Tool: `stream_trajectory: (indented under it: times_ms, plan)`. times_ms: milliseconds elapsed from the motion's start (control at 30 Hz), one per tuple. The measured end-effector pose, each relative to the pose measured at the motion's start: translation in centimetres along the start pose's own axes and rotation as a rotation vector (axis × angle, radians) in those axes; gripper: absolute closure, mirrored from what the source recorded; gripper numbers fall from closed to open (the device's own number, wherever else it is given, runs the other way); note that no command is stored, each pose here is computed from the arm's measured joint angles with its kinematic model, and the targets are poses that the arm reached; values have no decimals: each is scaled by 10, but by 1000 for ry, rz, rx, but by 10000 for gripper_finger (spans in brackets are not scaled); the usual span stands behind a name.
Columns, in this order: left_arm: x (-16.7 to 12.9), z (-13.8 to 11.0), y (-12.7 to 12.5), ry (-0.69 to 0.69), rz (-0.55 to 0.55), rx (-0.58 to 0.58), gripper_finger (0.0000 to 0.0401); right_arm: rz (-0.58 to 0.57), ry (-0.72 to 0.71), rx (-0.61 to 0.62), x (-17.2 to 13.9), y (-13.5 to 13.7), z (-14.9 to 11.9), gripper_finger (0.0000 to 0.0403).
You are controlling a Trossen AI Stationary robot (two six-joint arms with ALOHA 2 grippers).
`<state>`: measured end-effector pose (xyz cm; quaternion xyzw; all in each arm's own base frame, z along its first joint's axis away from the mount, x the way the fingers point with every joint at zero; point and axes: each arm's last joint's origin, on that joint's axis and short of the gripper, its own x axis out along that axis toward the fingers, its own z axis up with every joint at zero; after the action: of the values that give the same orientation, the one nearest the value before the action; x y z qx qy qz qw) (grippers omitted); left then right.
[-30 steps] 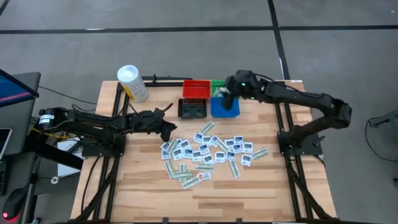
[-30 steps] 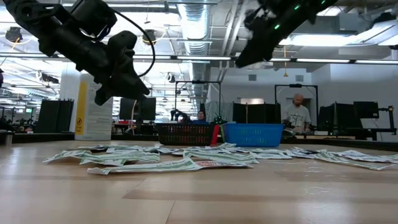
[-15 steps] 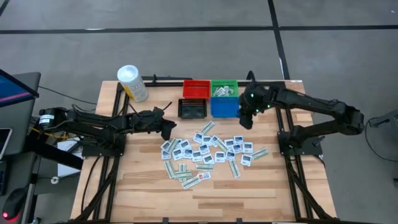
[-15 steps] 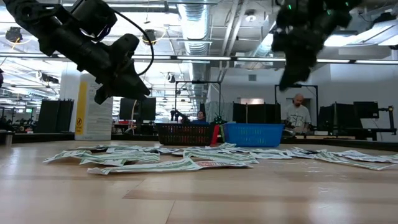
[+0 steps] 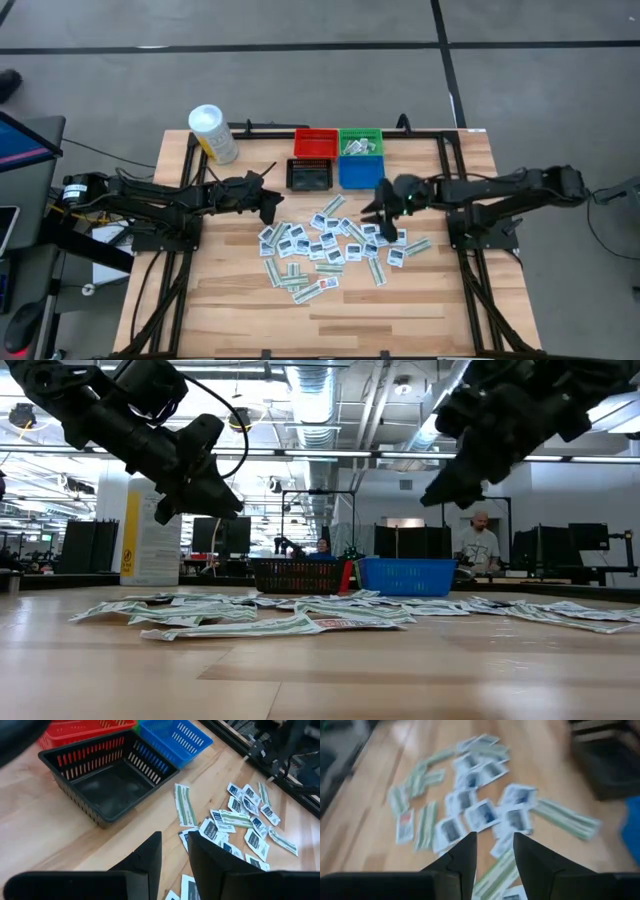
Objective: Pick & Place First Aid Supplies
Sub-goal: Put the ointment pack into the green basket
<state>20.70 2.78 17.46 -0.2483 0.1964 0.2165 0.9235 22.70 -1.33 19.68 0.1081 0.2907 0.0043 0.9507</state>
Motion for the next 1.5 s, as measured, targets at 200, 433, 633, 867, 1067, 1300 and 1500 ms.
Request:
stream_trajectory:
  times_ms: [200, 433, 633, 867, 1067, 1300, 1500]
  plan:
    - [0, -2, -1, 15, -19, 6, 306, 83, 77, -189, 31, 22, -17, 281]
    - [-1, -18, 6, 103, -92, 9, 306, 158, 69, -216, 69, 54, -23, 292]
    - [-5, -28, 10, 152, -165, 37, 306, 168, 114, -191, 102, 83, -20, 310]
    - [-13, -39, 16, 203, -250, 24, 306, 202, 190, -212, 130, 116, -14, 332]
    - [-19, -35, 3, 125, -301, -30, 306, 228, 270, -277, 131, 124, -18, 338]
    - [-31, -39, -25, 29, -397, -66, 306, 232, 271, -313, 117, 139, -17, 338]
    - [-43, -54, -43, 9, -386, -102, 306, 197, 316, -385, 105, 159, -31, 338]
